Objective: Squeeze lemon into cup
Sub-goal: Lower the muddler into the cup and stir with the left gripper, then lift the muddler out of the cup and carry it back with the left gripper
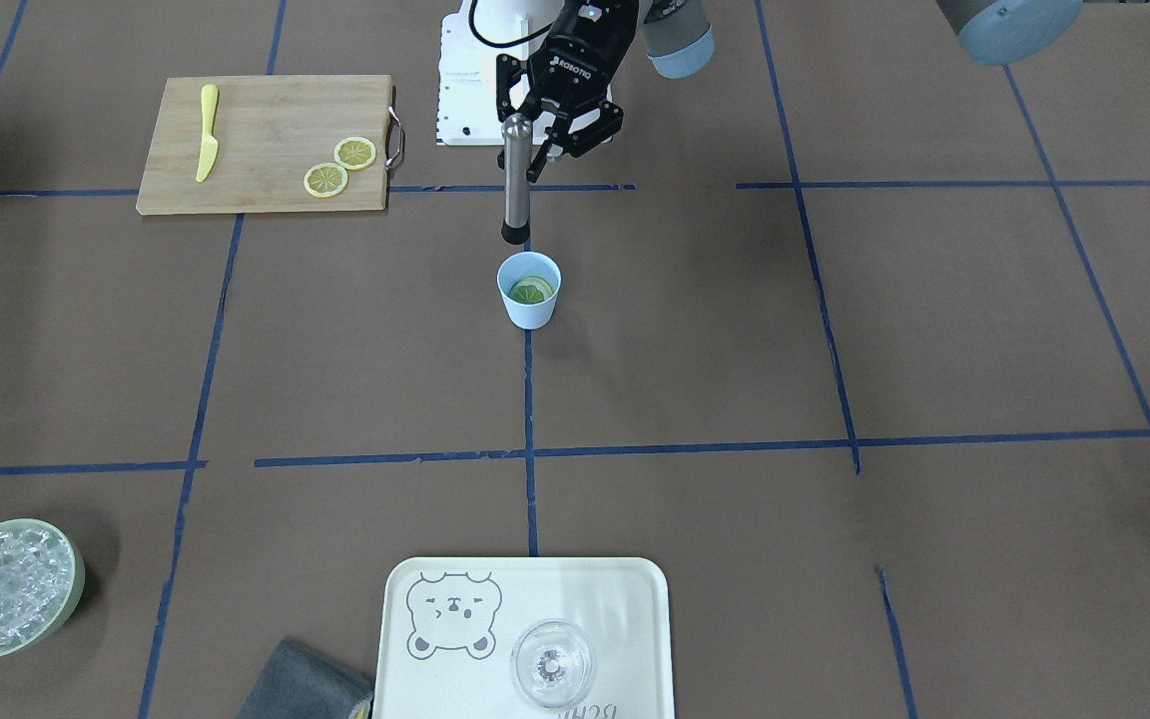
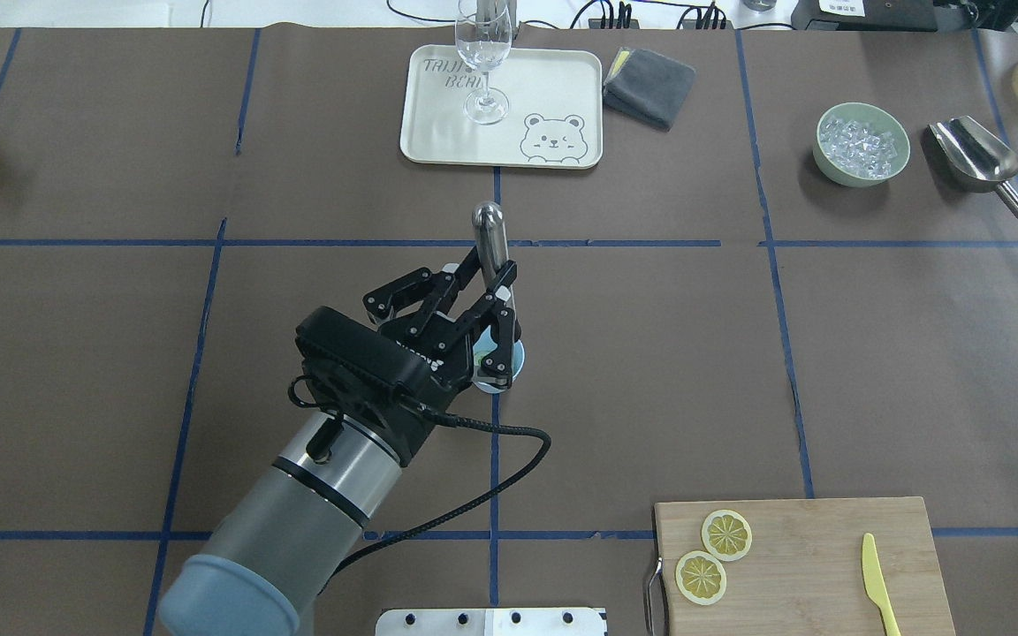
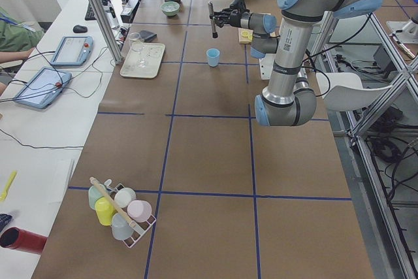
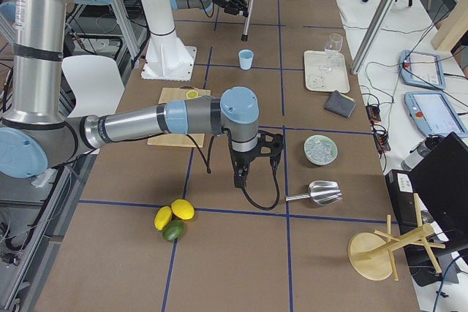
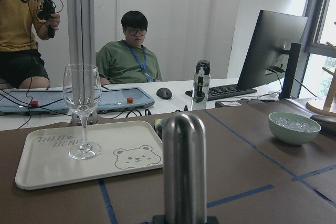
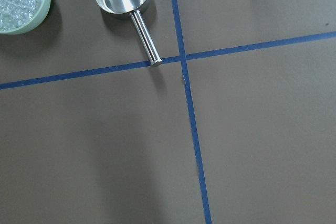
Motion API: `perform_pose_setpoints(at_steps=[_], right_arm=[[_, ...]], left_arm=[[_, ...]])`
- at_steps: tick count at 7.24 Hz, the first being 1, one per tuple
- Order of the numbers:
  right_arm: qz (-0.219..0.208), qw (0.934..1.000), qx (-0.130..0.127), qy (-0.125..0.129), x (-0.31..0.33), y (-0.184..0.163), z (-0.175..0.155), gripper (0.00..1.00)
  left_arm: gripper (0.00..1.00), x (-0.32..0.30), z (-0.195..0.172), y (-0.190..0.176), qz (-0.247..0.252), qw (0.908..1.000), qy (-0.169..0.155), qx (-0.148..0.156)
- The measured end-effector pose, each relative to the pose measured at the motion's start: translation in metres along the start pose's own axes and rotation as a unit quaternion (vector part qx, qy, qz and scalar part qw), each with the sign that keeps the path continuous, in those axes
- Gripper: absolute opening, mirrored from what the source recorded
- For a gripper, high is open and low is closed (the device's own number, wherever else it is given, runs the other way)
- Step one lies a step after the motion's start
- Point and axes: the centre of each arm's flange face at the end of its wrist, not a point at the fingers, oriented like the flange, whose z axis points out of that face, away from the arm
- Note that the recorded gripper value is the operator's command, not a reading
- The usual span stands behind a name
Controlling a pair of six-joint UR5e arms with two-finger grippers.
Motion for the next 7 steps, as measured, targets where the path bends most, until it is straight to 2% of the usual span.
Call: perform_pose_setpoints(at_steps=[1, 2, 4, 6, 7], right_arm=[[0.0, 1.0, 0.001, 0.0, 0.0, 0.0, 0.0, 1.0], [0.0, 1.0, 0.001, 0.0, -0.001, -0.001, -0.001, 1.0], [-0.002, 1.0, 0.004, 0.0, -0.003, -0.003, -0.003, 1.0], [-0.003, 1.0, 0.005, -0.001, -0.004, -0.003, -0.004, 1.0], [-0.003, 1.0, 0.005, -0.001, -0.005, -0.004, -0.004, 1.0]], left_arm=[[0.0, -0.018, 0.005, -0.011, 0.013, 0.9997, 0.02, -0.001], [0.0, -0.052, 0.005, -0.009, 0.036, 0.9983, 0.044, -0.015], [0.0, -0.125, -0.018, 0.005, 0.061, 0.9917, 0.099, -0.054], [0.0, -0.164, -0.049, 0.014, 0.036, 0.987, 0.122, -0.098], [0.0, -0.18, -0.063, 0.015, 0.027, 0.9845, 0.122, -0.123]])
